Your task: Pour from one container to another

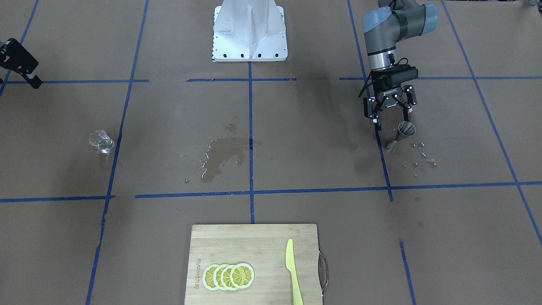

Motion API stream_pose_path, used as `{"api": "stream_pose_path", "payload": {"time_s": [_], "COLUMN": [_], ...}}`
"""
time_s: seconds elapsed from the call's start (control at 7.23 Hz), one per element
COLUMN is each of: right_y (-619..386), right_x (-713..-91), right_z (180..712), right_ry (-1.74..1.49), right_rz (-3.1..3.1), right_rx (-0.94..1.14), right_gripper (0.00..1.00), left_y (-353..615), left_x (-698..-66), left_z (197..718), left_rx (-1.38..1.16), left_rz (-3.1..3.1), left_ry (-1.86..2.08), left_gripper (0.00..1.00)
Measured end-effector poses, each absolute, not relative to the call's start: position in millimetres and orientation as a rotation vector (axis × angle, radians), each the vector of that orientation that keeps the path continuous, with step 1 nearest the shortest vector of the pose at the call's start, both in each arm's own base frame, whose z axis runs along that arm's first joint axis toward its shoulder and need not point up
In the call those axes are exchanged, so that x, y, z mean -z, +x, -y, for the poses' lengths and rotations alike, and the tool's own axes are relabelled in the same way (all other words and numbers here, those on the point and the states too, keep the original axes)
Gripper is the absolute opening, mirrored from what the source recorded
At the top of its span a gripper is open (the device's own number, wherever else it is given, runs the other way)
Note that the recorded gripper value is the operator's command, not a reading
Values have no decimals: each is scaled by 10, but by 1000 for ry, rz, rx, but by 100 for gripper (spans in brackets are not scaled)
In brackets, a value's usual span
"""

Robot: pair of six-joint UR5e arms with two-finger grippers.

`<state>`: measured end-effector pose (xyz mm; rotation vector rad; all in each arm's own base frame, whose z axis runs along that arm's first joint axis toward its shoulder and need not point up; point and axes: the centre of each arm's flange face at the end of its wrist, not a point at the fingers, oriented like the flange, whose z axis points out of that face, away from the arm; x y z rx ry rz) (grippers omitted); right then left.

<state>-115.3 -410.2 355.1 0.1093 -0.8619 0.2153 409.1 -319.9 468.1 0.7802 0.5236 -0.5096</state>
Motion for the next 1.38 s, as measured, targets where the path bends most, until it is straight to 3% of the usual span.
{"api": "stream_pose_path", "payload": {"time_s": [1.38], "right_y": [-1265], "right_x": [-3590], "right_z": [4027], "right_ry": [137], "right_rz": [882], "right_rx": [-181], "right_gripper": [100], "left_y": [4307], "left_x": [-5102], "left_z": [3297], "left_rx": [469], "left_rz": [-573], "left_ry": [1030], "left_gripper": [88]}}
